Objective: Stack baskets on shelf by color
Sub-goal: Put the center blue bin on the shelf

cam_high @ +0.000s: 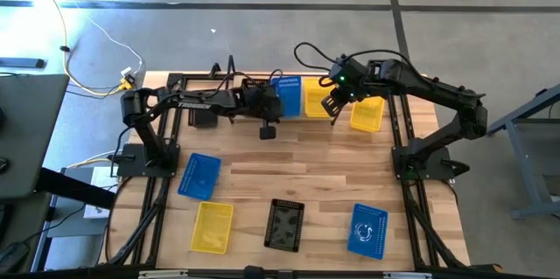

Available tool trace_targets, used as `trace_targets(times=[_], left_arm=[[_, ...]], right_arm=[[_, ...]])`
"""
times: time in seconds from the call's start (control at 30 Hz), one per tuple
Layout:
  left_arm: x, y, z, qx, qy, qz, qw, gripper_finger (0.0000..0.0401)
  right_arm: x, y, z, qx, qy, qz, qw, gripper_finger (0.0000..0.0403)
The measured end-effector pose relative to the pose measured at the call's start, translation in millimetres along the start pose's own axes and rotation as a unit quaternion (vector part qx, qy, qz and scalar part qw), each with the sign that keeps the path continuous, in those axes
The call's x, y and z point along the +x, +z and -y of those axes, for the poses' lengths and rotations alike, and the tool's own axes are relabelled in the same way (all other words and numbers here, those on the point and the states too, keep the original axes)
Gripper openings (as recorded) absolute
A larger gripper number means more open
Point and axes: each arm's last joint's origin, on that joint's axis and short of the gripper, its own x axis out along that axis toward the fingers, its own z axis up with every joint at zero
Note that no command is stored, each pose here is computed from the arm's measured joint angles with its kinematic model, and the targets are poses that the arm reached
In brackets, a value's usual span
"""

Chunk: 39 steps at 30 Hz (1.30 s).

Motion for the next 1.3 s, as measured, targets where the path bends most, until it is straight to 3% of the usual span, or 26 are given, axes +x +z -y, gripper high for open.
trace_targets(times=[0.57,1.0,1.3], left_arm=[[6.0,-2.4,2.1,0.002,0.001,-0.007,1.0,0.0002],[5.9,-1.1,1.4,0.004,0.029,-0.012,1.0,0.0074],[5.8,4.0,4.1,0.002,0.031,0.008,0.999,0.0083]], right_arm=[[0.0,-1.3,0.6,-0.002,-0.003,-0.007,1.0,0.0089],[0.0,-2.3,1.0,-0.003,-0.005,-0.012,1.0,0.0089],[0.0,-2.4,1.0,-0.004,-0.005,-0.012,1.0,0.0089]])
